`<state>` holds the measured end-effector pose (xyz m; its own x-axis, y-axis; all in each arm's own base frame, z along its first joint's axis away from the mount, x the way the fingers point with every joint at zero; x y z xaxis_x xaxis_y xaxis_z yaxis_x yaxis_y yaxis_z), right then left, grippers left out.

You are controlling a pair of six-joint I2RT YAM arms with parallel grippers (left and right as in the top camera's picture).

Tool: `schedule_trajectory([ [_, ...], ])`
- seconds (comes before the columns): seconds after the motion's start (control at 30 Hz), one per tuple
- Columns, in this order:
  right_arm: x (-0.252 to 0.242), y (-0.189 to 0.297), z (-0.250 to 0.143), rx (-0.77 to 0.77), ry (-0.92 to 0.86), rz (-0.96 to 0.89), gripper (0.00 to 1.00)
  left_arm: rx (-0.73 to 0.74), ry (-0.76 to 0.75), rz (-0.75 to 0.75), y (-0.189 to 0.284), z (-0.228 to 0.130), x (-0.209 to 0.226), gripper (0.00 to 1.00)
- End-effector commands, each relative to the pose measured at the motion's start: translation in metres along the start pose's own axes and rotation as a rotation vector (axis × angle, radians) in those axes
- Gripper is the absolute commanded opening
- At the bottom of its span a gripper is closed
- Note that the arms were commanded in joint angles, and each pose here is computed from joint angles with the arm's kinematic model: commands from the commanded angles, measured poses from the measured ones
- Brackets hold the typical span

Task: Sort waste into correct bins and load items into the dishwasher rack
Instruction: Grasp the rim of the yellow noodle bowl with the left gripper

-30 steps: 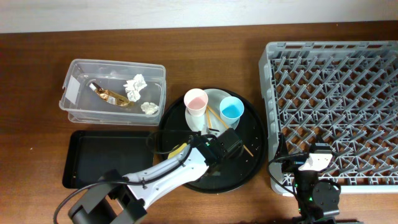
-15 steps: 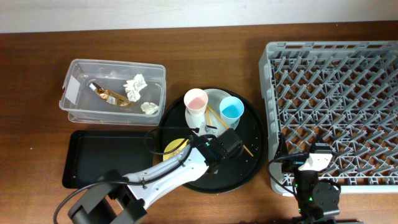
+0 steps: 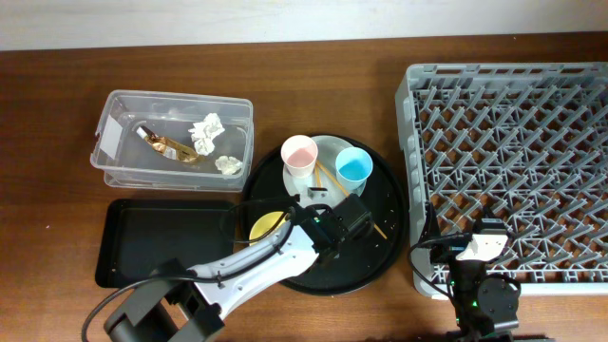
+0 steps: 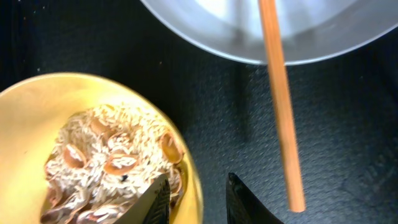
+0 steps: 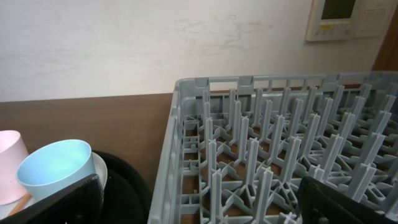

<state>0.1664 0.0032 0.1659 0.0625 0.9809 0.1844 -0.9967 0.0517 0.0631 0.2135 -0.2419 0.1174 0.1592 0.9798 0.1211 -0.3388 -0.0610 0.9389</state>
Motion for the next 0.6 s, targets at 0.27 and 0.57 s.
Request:
schedule_trajectory([
  [0.27,-0.001,0.000,-0.003,0.006,-0.003,-0.008,0.98,0.018,0.009,0.055,-0.019,-0.004,-0.002,0.25],
  [0.57,-0.001,0.000,-0.003,0.006,-0.003,-0.008,0.98,-0.009,0.018,0.048,-0.019,0.000,-0.004,0.15],
])
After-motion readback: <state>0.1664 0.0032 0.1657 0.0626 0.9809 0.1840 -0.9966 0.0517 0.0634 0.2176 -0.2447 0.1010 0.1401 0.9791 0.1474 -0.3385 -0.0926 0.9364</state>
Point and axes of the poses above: each gripper's point midway between its finger pads, its own y axis back along the fingers, its own x axis along the line the jaws close on, z = x × y, the point moved 8 cm from there along y, back along the fingers, and after that the axes turned 8 degrees about -y, right-handed, at the moved point
